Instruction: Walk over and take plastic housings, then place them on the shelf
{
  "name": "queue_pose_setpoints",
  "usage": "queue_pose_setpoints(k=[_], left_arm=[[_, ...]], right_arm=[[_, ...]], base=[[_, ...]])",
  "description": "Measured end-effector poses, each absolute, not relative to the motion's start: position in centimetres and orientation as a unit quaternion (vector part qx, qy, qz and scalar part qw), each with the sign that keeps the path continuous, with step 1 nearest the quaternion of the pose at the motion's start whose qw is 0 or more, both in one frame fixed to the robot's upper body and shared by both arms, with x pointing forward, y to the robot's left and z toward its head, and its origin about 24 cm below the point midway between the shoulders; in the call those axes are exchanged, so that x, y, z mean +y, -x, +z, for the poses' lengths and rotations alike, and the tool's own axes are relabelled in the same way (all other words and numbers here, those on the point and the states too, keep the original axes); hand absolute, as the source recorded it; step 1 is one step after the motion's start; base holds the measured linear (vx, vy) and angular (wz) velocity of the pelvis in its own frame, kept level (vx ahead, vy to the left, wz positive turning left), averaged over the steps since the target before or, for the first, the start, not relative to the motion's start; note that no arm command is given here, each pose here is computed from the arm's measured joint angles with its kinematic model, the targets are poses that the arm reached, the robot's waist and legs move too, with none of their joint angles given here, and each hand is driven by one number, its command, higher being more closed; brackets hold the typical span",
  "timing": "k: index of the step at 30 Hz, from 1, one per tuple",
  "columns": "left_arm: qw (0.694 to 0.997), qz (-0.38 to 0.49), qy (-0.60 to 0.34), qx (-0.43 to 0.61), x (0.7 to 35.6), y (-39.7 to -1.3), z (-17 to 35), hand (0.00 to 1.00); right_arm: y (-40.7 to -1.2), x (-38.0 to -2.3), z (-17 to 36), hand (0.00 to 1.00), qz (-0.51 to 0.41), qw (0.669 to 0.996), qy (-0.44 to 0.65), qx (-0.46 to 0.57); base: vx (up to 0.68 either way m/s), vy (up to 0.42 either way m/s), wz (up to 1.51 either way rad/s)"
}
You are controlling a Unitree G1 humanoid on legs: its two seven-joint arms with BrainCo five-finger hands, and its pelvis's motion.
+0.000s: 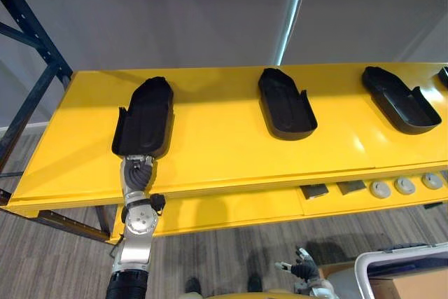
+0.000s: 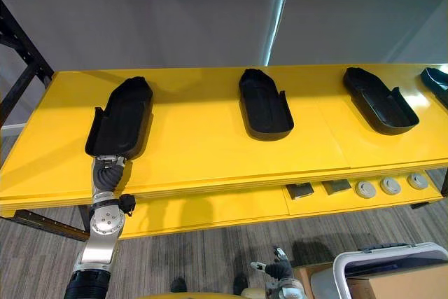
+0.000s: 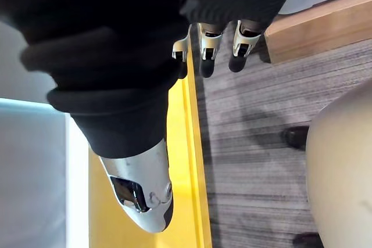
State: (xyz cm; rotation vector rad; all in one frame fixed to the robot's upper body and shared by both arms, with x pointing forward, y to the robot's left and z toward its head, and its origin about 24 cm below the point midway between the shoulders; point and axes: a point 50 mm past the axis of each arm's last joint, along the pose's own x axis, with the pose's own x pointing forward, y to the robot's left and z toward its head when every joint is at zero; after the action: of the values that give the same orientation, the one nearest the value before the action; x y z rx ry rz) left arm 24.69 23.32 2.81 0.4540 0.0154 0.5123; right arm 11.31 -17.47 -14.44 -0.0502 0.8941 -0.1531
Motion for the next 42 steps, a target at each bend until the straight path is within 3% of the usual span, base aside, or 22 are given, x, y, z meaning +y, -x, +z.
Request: queue_pose_setpoints(k=[17, 25, 28, 32, 38, 39, 42], left_arm=[[0.935, 0.252, -0.249, 0.014, 24.8, -26.5, 3.5, 1.0], [0.939, 0.255, -0.225, -0.045, 24.3, -27.1, 6.1, 1.0], [0.93, 0.254, -0.2, -0.172, 23.4, -25.3, 10.9, 1.0], [0.907, 0.284, -0.161, -0.266, 24.4, -21.5, 14.0, 1.0], [0.883, 0.408, -0.116, -0.202, 29.0, -15.8, 10.9, 1.0], [0.884, 0.414, -0.115, -0.184, 29.2, -15.4, 10.2, 0.0], [0.892, 0.433, -0.101, -0.074, 29.9, -13.4, 5.8, 0.0]], right_arm=[[-11.2, -18.1, -14.3, 0.0, -0.07, 0.9, 0.035, 0.43], [-11.4, -17.9, -14.3, 0.0, -0.062, 0.901, 0.035, 0.429], [-11.3, -18.0, -14.4, 0.0, -0.063, 0.9, 0.035, 0.431], [-11.0, -18.4, -14.5, 0.0, -0.069, 0.896, 0.036, 0.437], [-10.4, -19.2, -14.8, 0.0, -0.082, 0.888, 0.039, 0.45], [-10.4, -19.3, -14.8, 0.0, -0.085, 0.888, 0.037, 0.45], [-10.6, -19.3, -14.6, 0.0, -0.09, 0.891, 0.039, 0.444]], base=[[0.0, 0.001, -0.05], [0.0, -0.001, 0.02], [0.01, -0.001, 0.14], [0.01, 0.01, 0.12], [-0.02, -0.003, 0.26], [-0.02, 0.013, 0.2], [-0.03, 0.007, 0.08]])
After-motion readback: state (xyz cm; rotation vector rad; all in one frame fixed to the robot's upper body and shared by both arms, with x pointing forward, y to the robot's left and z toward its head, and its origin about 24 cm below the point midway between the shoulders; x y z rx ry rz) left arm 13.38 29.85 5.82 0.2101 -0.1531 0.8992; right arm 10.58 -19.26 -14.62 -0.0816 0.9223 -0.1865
